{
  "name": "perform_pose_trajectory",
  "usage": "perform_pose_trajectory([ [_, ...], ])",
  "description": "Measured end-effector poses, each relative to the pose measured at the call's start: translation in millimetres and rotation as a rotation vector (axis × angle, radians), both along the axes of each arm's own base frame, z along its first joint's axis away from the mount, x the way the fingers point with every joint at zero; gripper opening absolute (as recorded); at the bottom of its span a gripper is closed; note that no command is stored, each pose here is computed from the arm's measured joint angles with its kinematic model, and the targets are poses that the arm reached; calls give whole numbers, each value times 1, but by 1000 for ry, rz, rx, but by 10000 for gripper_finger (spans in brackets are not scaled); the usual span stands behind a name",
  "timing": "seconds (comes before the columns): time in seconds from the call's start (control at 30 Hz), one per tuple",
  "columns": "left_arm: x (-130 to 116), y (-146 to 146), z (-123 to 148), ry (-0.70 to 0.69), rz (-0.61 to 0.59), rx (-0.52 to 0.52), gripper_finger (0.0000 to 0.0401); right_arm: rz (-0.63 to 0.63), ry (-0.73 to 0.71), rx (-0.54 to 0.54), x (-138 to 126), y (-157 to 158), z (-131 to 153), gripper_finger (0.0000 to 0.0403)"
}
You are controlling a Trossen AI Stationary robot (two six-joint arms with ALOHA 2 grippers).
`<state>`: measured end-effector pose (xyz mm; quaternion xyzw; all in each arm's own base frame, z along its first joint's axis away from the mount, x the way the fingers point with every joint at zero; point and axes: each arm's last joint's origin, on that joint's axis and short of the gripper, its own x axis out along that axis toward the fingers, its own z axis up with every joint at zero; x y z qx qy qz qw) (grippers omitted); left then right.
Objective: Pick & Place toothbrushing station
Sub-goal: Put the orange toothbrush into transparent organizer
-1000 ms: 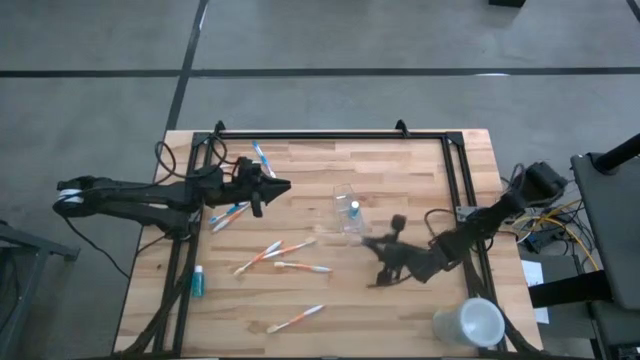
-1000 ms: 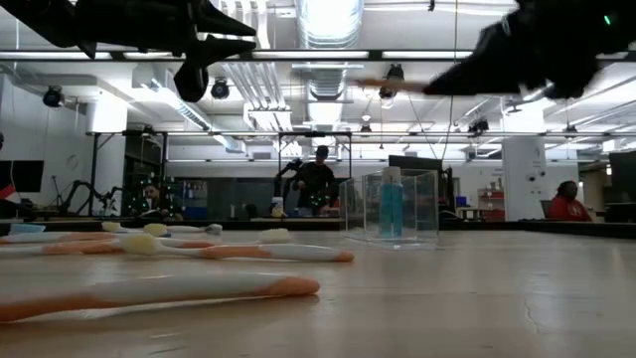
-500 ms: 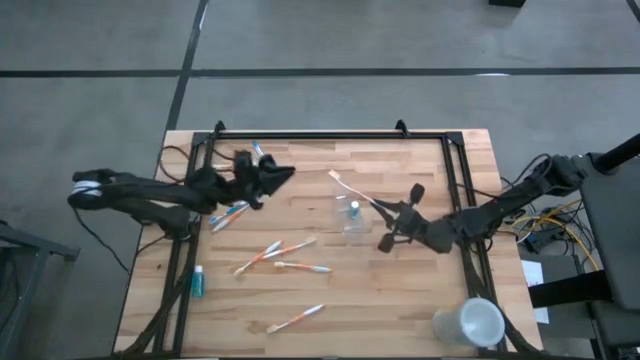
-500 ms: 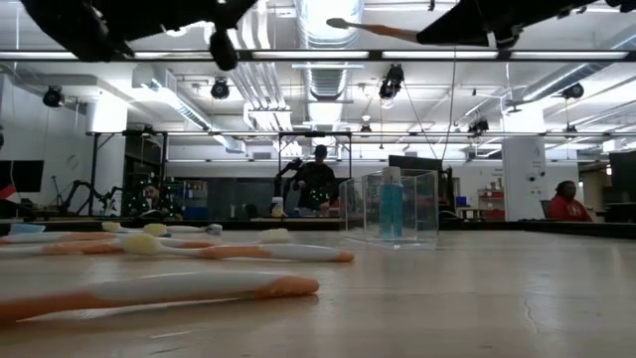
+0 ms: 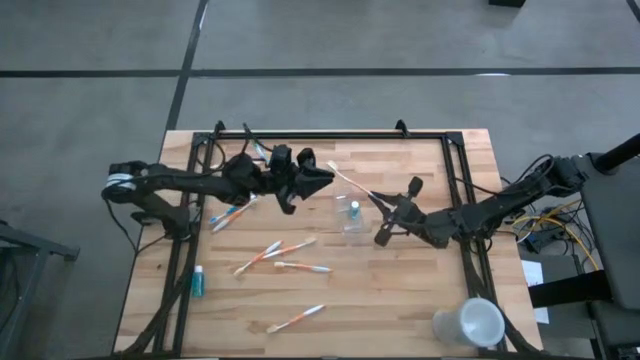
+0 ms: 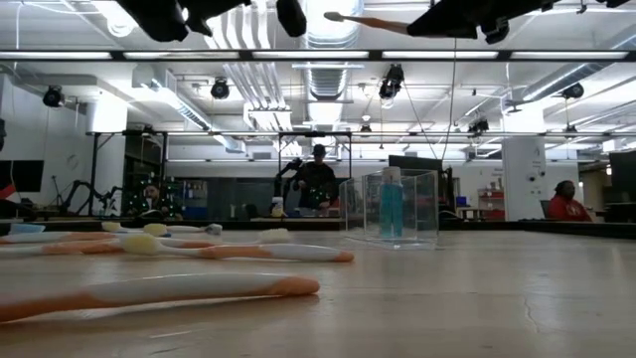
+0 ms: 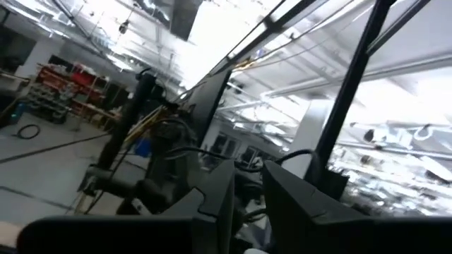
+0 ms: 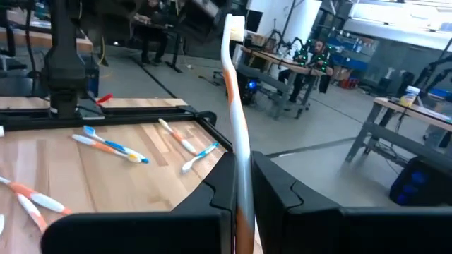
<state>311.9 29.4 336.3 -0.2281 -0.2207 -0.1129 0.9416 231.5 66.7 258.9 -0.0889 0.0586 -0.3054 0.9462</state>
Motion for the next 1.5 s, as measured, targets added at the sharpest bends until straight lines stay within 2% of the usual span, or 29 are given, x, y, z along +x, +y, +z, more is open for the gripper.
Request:
perform_pose_trajectory([
  [0.17, 5, 2, 0, 61, 34, -18, 81, -66, 3, -10, -1, -1, -1, 18],
  [0.43, 5, 3, -2, 73, 65, 28, 81, -64, 27, -41, -1, -1, 0, 18],
  [0.87, 5, 5, -2, 79, 53, 15, 81, -64, 26, -41, -1, -1, 0, 18],
  [1.13, 0, 1, 6, -15, -50, 114, 81, -63, 28, -44, -1, -1, 0, 18],
  [1.33, -1, 2, 8, -44, -36, 109, 81, -63, 33, -50, -1, -1, 0, 25],
  [1.5, -2, 1, 9, -54, -49, 160, 81, -63, 34, -50, -1, -1, -1, 22],
])
